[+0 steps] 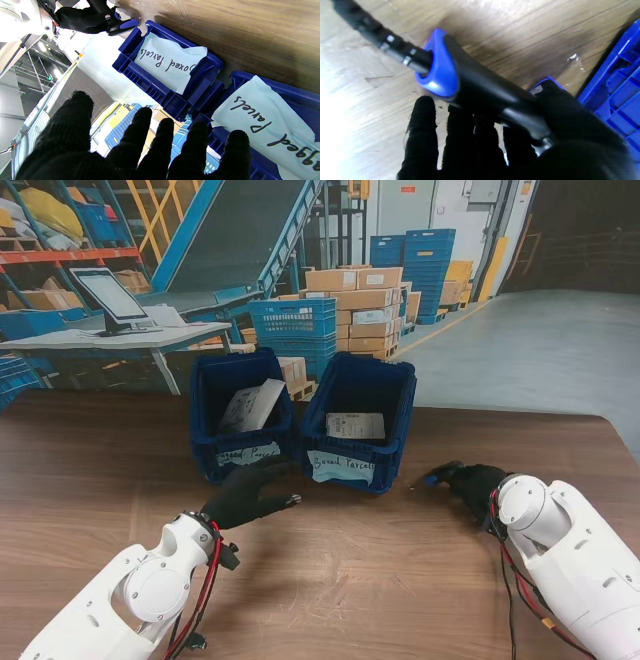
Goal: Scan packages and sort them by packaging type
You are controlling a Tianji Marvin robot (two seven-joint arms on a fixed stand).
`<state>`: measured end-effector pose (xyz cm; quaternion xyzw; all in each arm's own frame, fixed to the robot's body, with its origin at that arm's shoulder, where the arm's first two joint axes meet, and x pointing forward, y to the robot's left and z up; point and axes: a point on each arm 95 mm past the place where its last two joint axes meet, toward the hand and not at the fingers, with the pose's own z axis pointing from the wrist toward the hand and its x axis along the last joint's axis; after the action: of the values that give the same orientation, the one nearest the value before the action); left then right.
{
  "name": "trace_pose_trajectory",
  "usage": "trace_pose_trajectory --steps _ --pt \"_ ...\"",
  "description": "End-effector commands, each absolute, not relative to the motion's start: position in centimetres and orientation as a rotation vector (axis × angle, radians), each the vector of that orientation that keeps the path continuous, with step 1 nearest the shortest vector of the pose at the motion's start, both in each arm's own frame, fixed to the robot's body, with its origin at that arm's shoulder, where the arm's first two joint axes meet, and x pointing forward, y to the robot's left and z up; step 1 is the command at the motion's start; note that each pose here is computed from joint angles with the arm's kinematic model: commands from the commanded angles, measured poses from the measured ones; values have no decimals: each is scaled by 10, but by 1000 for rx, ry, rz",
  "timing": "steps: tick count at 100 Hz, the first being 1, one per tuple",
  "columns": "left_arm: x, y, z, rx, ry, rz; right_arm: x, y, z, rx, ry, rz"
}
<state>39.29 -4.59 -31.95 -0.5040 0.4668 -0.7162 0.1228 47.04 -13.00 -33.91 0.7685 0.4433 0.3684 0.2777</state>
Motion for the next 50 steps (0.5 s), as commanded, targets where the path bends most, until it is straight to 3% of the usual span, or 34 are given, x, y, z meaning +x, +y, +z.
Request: trace_pose_trajectory --steps 1,50 --pt "391 -49 -320 -1473 1387 -2094 462 -128 -353 2092 1217 959" --pt "391 -49 -318 -1461 1390 -2095 454 -130 -335 2021 1187 934"
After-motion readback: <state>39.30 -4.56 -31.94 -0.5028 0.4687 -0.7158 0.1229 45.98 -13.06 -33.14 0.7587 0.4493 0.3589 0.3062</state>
